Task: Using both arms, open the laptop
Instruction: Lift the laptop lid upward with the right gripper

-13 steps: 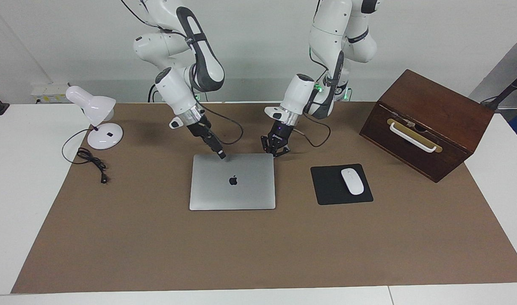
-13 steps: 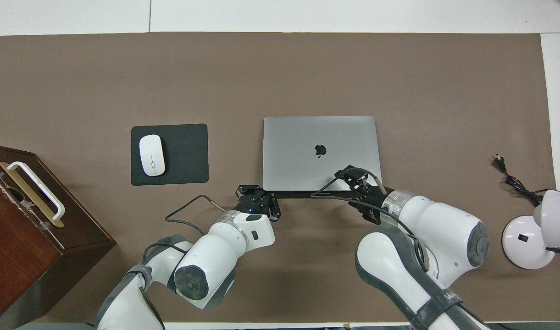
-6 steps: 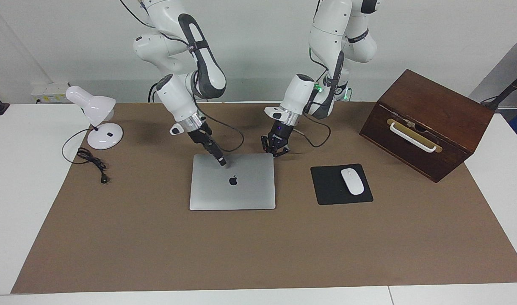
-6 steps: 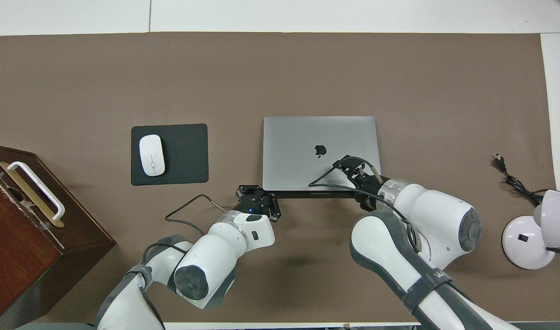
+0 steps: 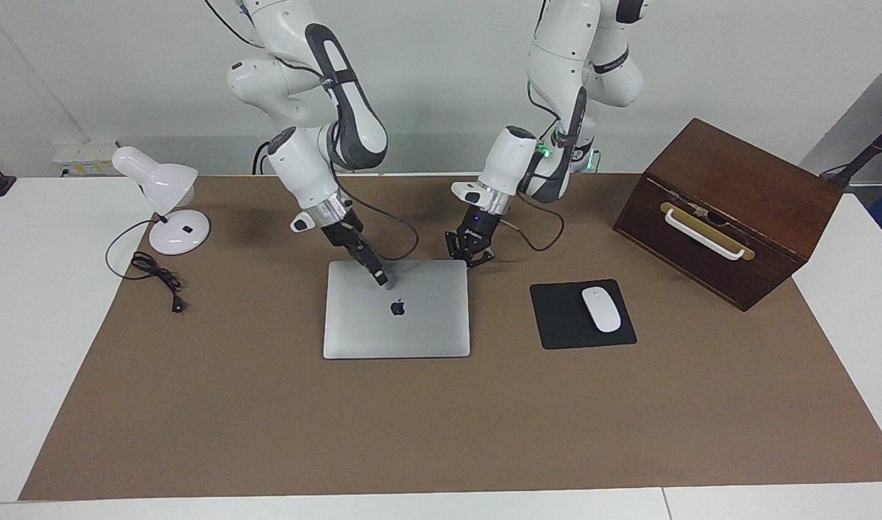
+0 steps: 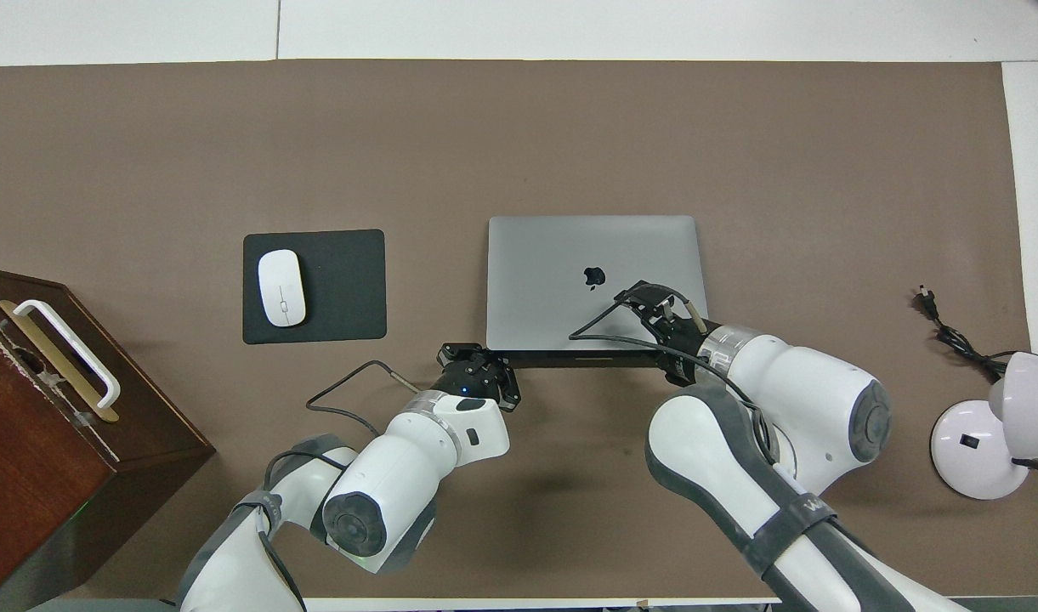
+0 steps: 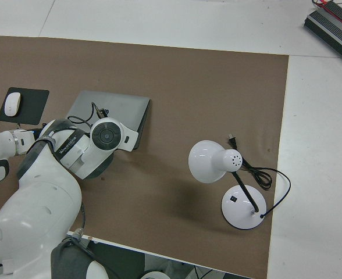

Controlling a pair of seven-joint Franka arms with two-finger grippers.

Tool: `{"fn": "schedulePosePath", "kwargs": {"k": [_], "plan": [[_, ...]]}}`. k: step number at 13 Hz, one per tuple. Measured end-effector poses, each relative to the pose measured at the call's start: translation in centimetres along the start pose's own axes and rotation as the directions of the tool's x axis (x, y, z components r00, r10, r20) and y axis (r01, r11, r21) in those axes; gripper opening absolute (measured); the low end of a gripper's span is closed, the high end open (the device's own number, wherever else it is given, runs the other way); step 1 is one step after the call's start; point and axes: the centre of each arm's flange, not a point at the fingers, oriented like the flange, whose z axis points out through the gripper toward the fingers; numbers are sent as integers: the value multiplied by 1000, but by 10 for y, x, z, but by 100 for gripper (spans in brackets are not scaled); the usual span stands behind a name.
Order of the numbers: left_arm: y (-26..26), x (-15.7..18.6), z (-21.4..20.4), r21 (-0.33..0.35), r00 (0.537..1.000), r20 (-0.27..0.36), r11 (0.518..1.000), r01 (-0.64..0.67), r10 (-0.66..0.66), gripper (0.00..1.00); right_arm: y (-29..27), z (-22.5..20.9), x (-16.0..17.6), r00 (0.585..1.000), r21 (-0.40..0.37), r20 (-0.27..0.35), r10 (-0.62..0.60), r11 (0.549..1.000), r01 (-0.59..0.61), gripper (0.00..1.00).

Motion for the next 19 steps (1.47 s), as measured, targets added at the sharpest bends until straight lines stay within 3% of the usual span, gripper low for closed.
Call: {"fn": "schedulePosePath", "kwargs": {"k": [12, 19], "plan": [[0, 0, 0, 0, 1000, -2, 1000, -5, 5, 1, -77, -19, -4, 1000, 156, -22, -7, 988, 11, 100], [0, 0, 0, 0, 1000, -3, 1000, -6, 6, 1, -128, -27, 34, 997, 246, -75, -19, 969, 37, 100]]}}
